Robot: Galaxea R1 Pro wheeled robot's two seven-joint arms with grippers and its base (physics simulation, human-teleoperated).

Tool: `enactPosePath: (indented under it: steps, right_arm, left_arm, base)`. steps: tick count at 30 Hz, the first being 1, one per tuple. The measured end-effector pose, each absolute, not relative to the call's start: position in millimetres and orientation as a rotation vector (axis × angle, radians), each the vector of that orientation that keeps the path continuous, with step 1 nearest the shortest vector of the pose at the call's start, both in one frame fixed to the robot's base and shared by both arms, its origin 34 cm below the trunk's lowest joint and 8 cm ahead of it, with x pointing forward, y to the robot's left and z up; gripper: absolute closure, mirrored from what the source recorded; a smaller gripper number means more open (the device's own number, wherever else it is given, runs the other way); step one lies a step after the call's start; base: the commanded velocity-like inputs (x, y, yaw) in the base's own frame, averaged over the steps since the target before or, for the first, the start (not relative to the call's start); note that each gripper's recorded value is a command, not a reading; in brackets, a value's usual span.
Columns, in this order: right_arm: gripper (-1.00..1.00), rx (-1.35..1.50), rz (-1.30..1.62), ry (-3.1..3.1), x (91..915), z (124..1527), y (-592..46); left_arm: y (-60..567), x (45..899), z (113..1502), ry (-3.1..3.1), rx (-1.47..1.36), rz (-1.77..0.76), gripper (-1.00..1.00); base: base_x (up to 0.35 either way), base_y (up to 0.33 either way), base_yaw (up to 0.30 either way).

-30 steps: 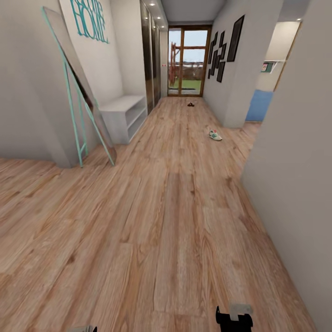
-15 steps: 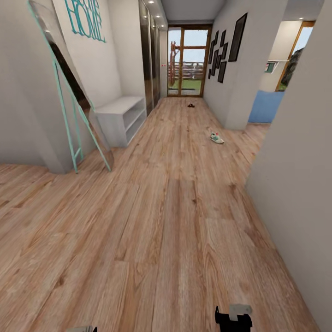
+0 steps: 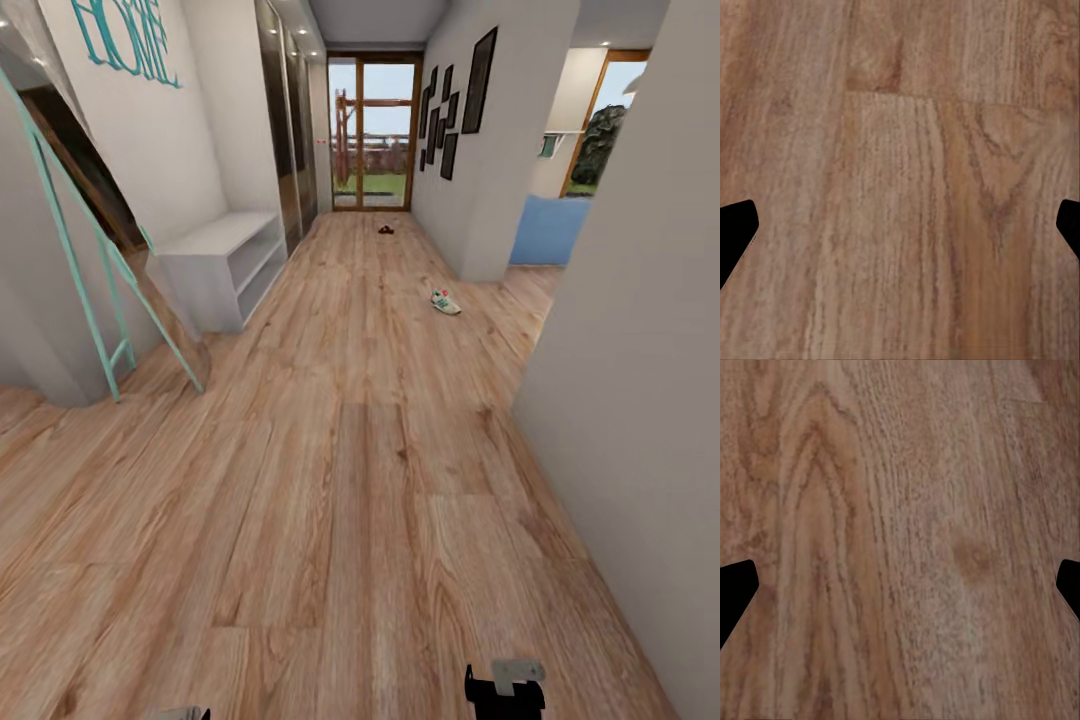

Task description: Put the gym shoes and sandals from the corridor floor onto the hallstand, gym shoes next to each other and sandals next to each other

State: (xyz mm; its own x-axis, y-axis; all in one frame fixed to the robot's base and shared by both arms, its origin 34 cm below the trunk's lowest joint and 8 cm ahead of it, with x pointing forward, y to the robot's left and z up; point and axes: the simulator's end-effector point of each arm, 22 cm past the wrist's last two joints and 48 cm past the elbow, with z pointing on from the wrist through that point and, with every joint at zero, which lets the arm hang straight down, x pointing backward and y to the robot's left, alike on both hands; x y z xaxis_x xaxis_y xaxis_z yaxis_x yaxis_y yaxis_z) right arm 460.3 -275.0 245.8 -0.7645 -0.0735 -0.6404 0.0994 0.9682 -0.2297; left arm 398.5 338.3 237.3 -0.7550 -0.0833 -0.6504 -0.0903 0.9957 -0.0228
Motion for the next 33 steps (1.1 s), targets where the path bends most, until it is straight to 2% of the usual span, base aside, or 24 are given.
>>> enactPosePath:
  steps: [11, 23, 33]
  right_arm:
    - [-1.00, 0.013, -0.322, 2.425, 456.8, 244.1, -274.7]
    - [-1.00, -0.063, -0.112, 2.451, 453.6, 236.2, -240.1]
    - [-1.00, -0.063, -0.103, 2.452, 453.6, 235.9, -242.3]
  left_arm:
    - [337.9, 398.8, 237.4, 2.430, -0.120, 0.012, -1.00]
    - [337.4, 398.5, 237.2, 2.430, -0.121, 0.011, -1.00]
    - [337.4, 398.8, 237.3, 2.430, -0.121, 0.011, -1.00]
  base:
    - [0.339, 0.000, -0.005]
    - [0.339, 0.000, 0.000]
    - [0.338, 0.000, 0.000]
